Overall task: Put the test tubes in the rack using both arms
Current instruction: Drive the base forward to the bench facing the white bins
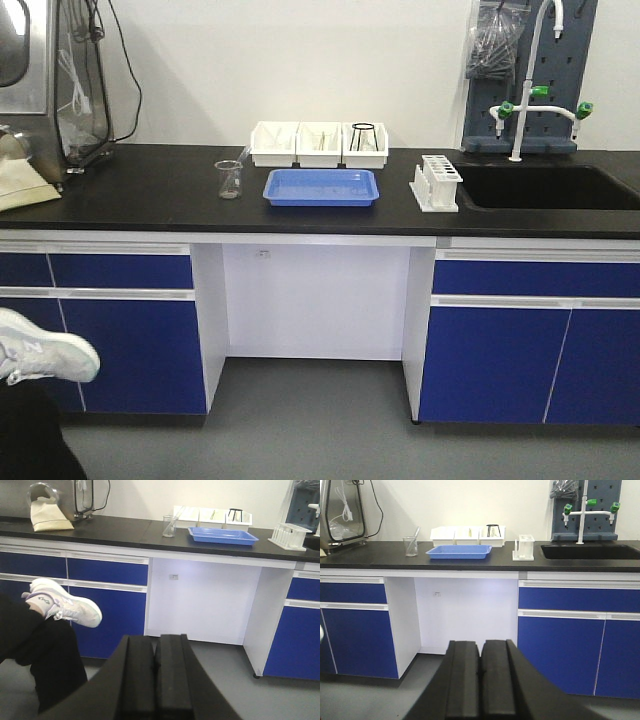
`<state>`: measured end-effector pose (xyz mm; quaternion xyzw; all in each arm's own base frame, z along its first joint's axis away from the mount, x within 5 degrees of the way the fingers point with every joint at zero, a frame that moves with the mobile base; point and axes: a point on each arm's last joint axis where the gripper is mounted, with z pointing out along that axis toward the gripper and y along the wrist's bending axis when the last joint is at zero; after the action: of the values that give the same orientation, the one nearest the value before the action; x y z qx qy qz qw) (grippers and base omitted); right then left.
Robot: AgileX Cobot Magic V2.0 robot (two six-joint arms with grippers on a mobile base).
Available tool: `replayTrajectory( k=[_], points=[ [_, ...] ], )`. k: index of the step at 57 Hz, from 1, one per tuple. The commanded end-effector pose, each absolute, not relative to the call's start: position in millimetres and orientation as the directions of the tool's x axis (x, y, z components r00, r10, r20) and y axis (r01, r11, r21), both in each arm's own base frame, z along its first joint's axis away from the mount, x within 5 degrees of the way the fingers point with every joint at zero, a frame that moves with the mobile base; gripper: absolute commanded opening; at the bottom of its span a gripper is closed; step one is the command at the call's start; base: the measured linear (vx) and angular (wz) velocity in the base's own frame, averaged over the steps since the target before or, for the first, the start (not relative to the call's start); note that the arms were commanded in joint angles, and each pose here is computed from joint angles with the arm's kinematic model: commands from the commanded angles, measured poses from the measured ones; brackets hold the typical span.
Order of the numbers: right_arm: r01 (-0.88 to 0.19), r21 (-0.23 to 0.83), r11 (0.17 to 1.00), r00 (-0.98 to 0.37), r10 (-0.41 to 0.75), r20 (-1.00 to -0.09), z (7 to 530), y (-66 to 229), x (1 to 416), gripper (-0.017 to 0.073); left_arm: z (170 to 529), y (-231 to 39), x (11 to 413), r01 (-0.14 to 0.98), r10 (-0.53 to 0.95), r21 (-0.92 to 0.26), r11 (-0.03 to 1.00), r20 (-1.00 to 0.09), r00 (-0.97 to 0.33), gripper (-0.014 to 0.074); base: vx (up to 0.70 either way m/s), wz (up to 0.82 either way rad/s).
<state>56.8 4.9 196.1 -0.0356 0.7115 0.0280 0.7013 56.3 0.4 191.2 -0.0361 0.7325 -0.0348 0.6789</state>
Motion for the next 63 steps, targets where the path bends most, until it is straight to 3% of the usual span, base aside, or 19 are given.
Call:
replayTrajectory(
  k=[1,63],
  points=[
    [-0.089,-0.018,0.996,0.066,-0.012,-0.998,199.4,5.1,56.2,-0.0008,207.1,-0.4,55.3,0.014,-0.107,-0.107,0.994,-0.994,0.031,-0.0006,0.26,-0.04],
    [-0.089,-0.018,0.996,0.066,-0.012,-0.998,199.4,5.1,56.2,-0.0008,207.1,-0.4,55.3,0.014,-0.107,-0.107,0.994,-0.994,0.031,-0.0006,0.41,-0.05]
  ],
)
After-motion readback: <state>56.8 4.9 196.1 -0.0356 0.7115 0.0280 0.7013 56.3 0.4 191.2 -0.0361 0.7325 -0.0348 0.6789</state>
